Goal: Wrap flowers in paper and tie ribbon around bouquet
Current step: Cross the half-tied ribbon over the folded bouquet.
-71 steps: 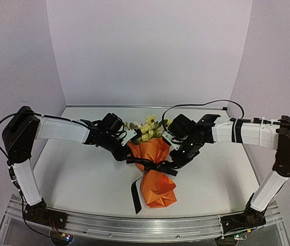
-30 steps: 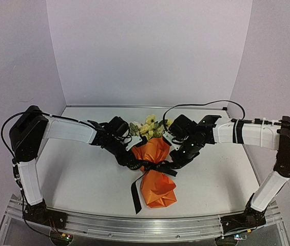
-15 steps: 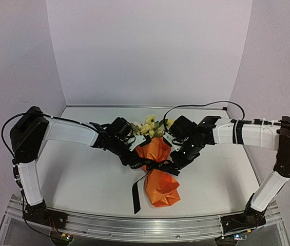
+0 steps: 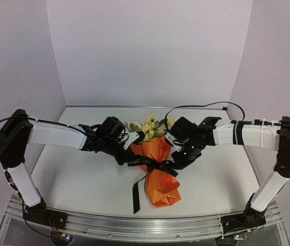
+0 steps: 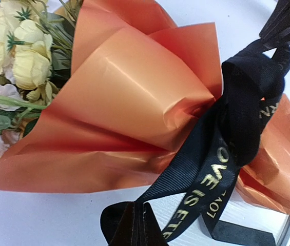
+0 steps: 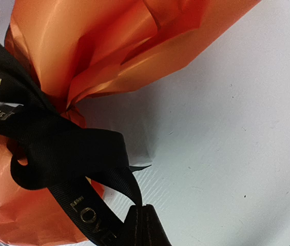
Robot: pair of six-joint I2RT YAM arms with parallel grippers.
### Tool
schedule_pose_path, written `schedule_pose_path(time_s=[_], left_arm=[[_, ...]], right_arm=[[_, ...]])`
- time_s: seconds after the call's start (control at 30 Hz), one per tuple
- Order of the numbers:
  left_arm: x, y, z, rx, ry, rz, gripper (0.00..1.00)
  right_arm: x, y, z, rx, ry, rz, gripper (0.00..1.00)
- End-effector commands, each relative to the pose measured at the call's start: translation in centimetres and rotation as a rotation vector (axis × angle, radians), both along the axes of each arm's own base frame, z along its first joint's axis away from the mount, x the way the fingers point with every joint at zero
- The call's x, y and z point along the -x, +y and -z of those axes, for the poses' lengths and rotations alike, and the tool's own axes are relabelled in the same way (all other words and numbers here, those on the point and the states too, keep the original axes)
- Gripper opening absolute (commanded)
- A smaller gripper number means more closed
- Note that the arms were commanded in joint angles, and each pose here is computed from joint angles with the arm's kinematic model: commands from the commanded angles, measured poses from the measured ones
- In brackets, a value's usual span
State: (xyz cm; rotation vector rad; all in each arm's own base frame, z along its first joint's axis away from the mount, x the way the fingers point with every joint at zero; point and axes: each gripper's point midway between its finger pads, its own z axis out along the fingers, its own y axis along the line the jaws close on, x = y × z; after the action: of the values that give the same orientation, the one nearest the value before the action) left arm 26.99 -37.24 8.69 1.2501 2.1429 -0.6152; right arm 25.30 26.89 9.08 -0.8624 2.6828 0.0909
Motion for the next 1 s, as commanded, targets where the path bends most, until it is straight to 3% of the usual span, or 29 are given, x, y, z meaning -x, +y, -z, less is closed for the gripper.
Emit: schedule_pose_path(time_s=[0.0, 0.53, 0.97], left_arm=[[-0.4, 0.2, -2.1, 0.058, -0.033, -0.059, 0.0], [-0.7, 2.4, -1.2, 0.101, 0.027, -0.193, 0.0], [-1.4, 3.1, -1.7, 0.13, 0.03, -0.207, 0.0]], right_arm=[[-0.6, -1.2, -1.1, 0.022, -0.061, 0.052, 0.0], [0.7, -4.3, 1.4, 0.127, -0.037, 0.12, 0.0], [1.2, -6.0, 1.4, 0.185, -0.049, 0.124, 0.0]])
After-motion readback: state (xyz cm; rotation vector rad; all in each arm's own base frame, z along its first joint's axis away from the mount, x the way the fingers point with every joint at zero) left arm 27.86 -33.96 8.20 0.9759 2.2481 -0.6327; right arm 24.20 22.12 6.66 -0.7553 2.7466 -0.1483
